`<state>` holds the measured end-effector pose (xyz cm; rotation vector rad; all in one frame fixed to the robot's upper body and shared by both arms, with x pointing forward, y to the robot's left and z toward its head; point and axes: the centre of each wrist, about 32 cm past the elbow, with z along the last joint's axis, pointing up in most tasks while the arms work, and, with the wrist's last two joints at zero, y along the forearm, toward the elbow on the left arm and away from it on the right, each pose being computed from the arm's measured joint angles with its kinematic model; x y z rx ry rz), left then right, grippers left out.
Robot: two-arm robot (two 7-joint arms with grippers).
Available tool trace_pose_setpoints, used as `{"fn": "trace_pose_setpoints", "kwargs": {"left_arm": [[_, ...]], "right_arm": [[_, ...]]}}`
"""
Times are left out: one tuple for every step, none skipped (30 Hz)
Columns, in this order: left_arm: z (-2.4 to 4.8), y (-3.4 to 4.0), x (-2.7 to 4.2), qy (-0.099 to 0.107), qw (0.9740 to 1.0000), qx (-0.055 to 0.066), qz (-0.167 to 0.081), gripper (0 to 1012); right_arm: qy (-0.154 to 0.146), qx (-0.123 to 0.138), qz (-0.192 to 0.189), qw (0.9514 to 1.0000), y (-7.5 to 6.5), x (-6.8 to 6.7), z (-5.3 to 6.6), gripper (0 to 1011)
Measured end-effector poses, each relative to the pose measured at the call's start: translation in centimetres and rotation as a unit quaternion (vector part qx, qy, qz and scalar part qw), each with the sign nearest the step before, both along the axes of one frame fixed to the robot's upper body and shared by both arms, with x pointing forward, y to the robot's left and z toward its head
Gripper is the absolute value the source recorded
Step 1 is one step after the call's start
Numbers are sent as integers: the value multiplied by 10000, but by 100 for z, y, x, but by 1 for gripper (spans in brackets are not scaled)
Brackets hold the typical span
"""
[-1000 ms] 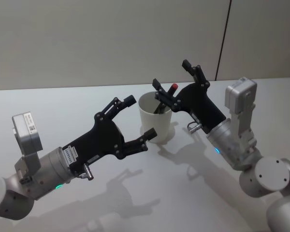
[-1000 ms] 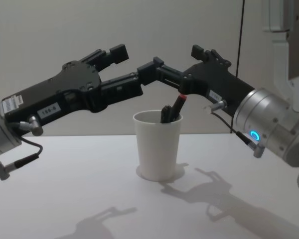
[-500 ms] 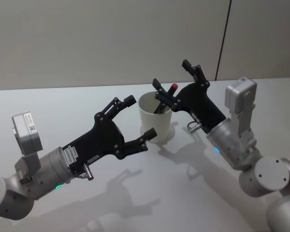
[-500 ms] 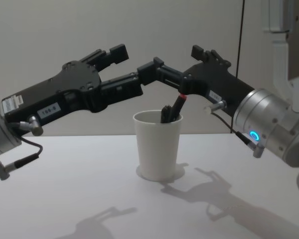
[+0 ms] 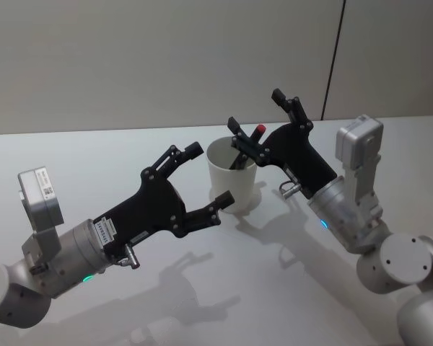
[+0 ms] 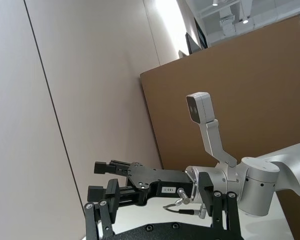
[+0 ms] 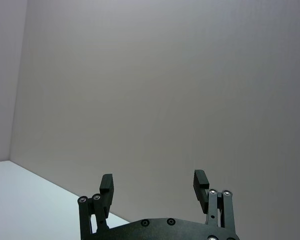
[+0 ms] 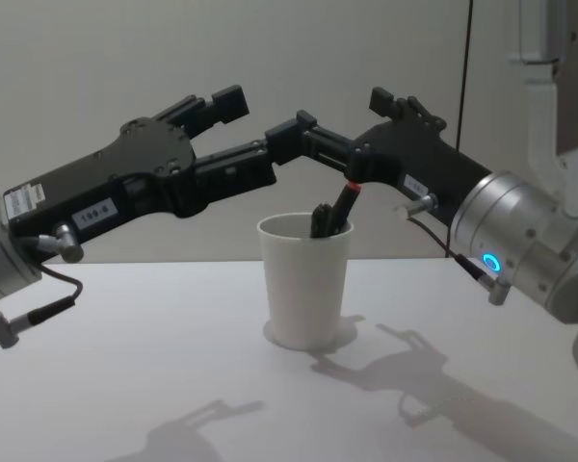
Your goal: Place the pen into the pen holder.
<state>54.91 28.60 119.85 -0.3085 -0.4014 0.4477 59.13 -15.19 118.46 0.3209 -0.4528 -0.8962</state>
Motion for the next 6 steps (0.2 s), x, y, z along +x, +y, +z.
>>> {"fn": "trace_pose_setpoints", "kwargs": {"left_arm": [[0,0,0,0,10000,0,0,1004],[0,0,0,0,10000,0,0,1004],[0,0,0,0,10000,0,0,1004],[0,0,0,0,10000,0,0,1004],[0,0,0,0,10000,0,0,1004],[0,0,0,0,10000,0,0,1004]], "right_arm": [[-1,0,0,10000,0,0,0,1001],[-1,0,0,10000,0,0,0,1001],[-1,0,0,10000,0,1,0,1001],[-1,0,0,10000,0,1,0,1001],[-2,1,0,10000,0,1,1,1001],[-2,0,-1,10000,-1,1,1,1001]]}}
